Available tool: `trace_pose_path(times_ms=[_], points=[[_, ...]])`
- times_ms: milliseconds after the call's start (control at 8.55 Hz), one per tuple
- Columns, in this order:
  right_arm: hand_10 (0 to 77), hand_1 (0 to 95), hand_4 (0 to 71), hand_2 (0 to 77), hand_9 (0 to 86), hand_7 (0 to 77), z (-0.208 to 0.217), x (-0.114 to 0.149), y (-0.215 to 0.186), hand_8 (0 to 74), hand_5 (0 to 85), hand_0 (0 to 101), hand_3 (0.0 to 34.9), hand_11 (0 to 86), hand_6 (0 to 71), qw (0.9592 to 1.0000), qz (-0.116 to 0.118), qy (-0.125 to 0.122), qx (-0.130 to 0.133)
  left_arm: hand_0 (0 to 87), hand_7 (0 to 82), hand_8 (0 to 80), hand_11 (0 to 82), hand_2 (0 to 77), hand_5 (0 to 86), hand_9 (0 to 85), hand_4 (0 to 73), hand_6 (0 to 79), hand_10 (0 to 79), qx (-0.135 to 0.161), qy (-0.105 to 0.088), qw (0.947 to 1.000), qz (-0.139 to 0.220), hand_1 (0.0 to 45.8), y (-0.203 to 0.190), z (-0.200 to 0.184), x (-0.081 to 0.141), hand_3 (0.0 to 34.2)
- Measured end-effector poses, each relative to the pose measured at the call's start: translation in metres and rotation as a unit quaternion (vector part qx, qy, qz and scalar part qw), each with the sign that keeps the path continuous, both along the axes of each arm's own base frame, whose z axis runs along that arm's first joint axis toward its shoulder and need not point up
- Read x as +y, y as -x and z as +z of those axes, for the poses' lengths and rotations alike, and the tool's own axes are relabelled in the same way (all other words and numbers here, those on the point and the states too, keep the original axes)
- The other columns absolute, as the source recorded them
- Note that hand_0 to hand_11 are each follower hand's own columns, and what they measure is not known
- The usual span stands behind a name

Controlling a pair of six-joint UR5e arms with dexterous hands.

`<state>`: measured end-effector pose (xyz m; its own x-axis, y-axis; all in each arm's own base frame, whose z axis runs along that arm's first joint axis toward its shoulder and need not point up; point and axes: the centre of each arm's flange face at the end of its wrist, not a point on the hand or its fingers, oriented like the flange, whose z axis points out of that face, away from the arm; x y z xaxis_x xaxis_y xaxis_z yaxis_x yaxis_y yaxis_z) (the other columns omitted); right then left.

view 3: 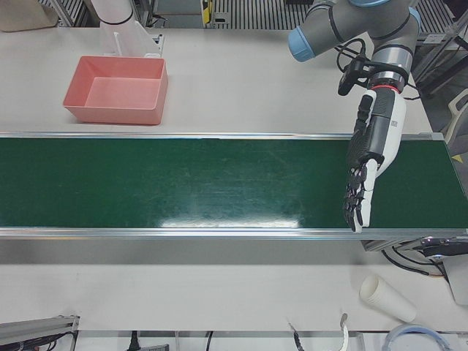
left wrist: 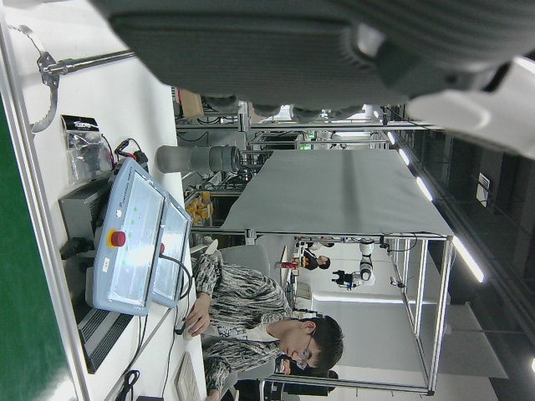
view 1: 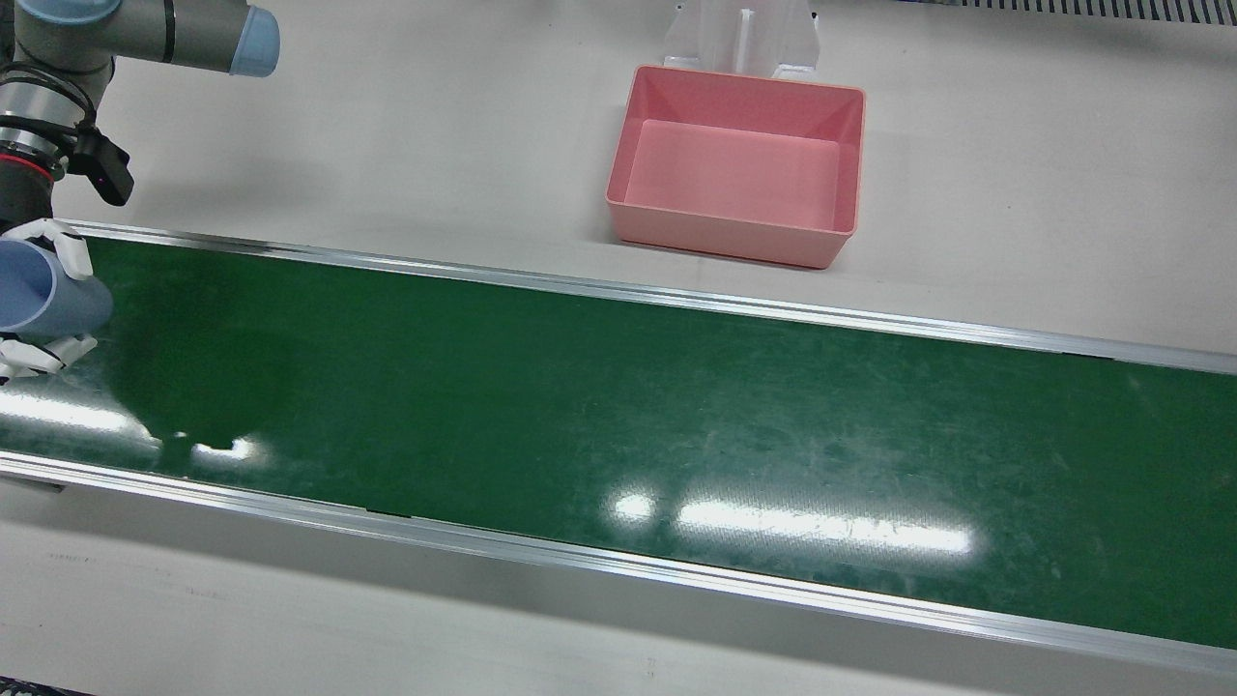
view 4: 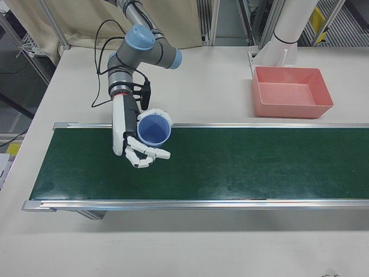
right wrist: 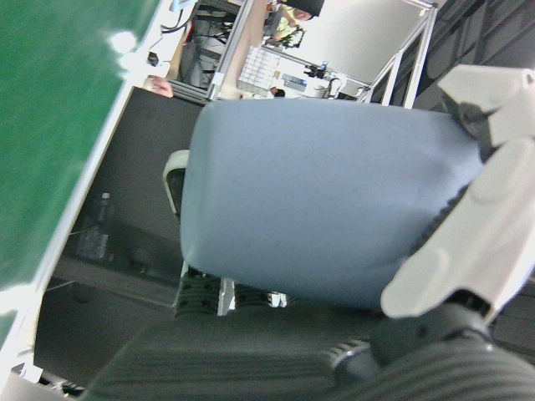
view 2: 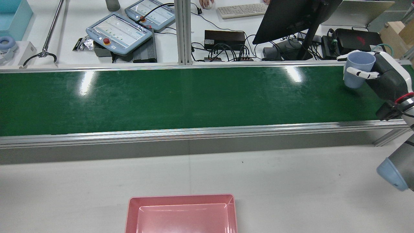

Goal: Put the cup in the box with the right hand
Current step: 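Lift the blue cup off the belt and carry it toward the pink box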

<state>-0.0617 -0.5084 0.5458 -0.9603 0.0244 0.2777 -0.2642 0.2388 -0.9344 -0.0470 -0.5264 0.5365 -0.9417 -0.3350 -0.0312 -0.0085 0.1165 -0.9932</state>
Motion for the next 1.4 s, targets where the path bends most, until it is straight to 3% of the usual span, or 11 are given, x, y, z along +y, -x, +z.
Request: trace_pose_path(times_ms=[234,351,702,1053,1287,1404], points=[[50.7,2.2,29.5,42.5,55.1,69.8,-0.076,0.020,0.007,52.9,12.5,45,0.0,55.6,29.5,0.9990,-0.013,-0.041,-0.009,0.0,0.5,0.0,0.0,0.5,0.5,0.0,1.1,0.0,0.0,0.000,0.000,1.0000,0.000,0.5,0.000,0.000,0.000,0.0],[50.7,2.2,29.5,42.5,55.6,69.8,-0.124,0.036,0.025,52.9,12.0,45,0.0,55.6,29.5,0.9972,-0.031,-0.068,-0.009,0.1,0.5,0.0,0.0,0.5,0.5,0.0,1.1,0.0,0.0,0.000,0.000,1.0000,0.000,0.5,0.000,0.000,0.000,0.0],[50.7,2.2,29.5,42.5,55.6,69.8,-0.230,0.106,0.116,52.9,12.0,45,0.0,55.6,29.5,0.9873,-0.095,-0.127,-0.011,0.0,0.5,0.0,0.0,0.5,0.5,0.0,1.1,0.0,0.0,0.000,0.000,1.0000,0.000,0.5,0.000,0.001,0.000,0.0],[51.8,1.6,29.5,43.1,58.4,69.8,-0.272,0.192,0.242,52.9,11.5,43,0.0,59.5,28.4,0.9760,-0.163,-0.145,-0.007,0.0,0.5,0.0,0.0,0.5,0.0,0.0,1.1,0.0,0.0,0.000,0.000,1.0000,0.000,0.5,0.000,0.001,0.000,0.0],[52.4,1.6,29.5,43.6,60.0,69.8,-0.286,0.252,0.299,51.8,11.5,41,0.0,60.0,27.3,0.9719,-0.183,-0.148,0.003,0.1,0.5,0.0,0.0,0.5,0.5,0.0,1.1,0.0,0.0,0.000,0.000,1.0000,0.000,0.5,0.000,0.001,0.000,0.0],[49.1,1.6,29.5,43.6,66.5,63.3,-0.288,0.276,0.322,42.0,11.5,44,0.0,60.0,19.6,0.9707,-0.188,-0.149,0.009,0.0,0.5,0.0,0.0,0.5,0.5,0.0,1.1,0.0,0.0,0.000,0.000,1.0000,0.000,0.5,0.000,0.001,0.000,0.0]])
